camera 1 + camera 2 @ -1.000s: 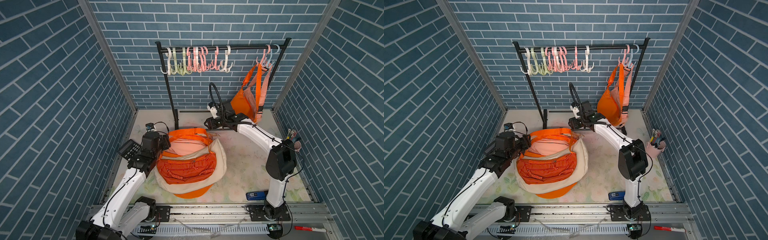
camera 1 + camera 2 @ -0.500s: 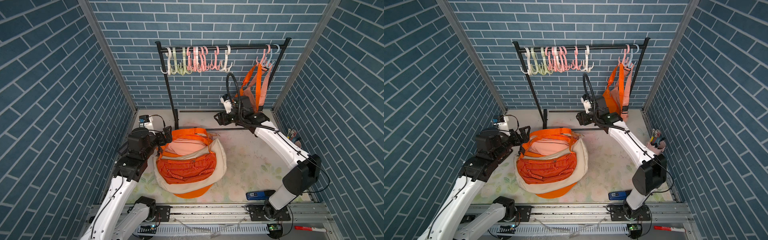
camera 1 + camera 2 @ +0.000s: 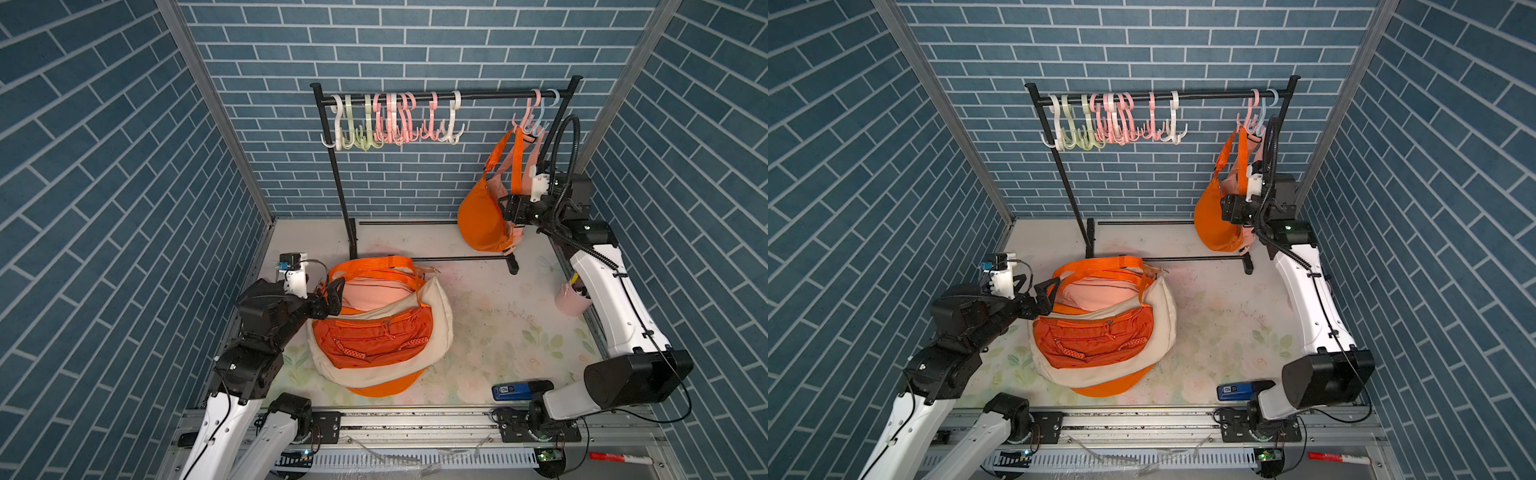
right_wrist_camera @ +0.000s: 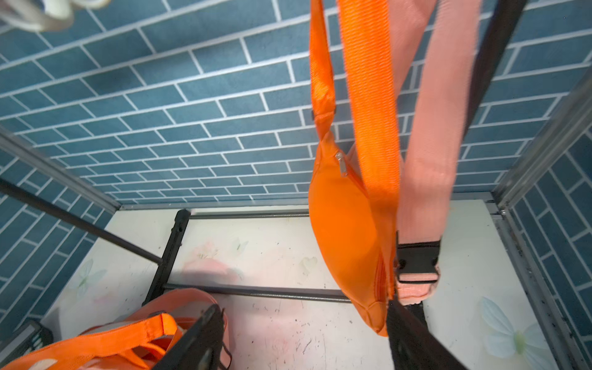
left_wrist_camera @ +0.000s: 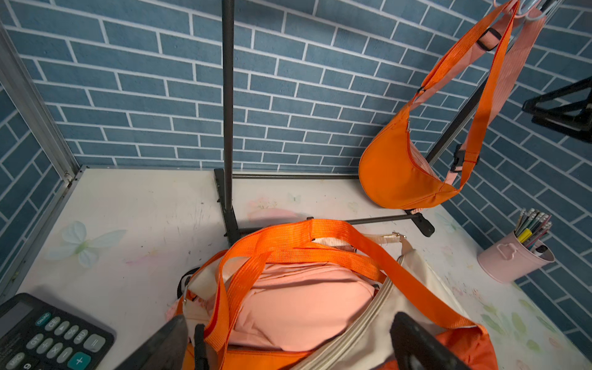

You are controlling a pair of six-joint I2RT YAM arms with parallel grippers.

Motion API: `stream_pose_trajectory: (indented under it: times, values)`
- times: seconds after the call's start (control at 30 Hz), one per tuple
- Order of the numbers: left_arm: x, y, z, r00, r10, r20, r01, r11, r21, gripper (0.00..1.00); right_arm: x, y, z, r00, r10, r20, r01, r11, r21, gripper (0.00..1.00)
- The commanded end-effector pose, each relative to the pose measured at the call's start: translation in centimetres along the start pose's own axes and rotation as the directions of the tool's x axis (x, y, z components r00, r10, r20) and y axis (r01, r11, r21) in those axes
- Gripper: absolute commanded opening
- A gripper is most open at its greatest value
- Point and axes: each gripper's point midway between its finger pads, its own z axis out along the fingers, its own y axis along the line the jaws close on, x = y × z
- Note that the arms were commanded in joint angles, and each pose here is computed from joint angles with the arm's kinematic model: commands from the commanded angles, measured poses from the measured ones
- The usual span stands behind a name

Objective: Take the bag off the hook
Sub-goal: Place the bag inside the bag.

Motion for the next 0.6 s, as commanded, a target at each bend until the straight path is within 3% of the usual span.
stream_pose_trajectory:
  times: [0.0,0.17,0.57]
  values:
    - [1.2,-0.1,1.2,1.000,-0.012,-0.013,0.012,1.000,0.028,0.99,-2.3,-0.1,0.1,0.999,0.022,0.041,-0.021,0.999,-0.038,0.79]
    - [2.8,-0.4,2.1,0.995,-0.029,-0.096,0.034,0.998,0.057,0.99,-4.2,-1.9,2.2,0.999,0.022,0.028,-0.022,1.000,-0.004,0.78]
    - [2.5,-0.2,0.8,0.998,-0.006,-0.055,0.008,0.999,0.039,0.99,-6.0,-2.6,7.5,1.000,0.016,-0.024,-0.017,0.999,-0.031,0.64]
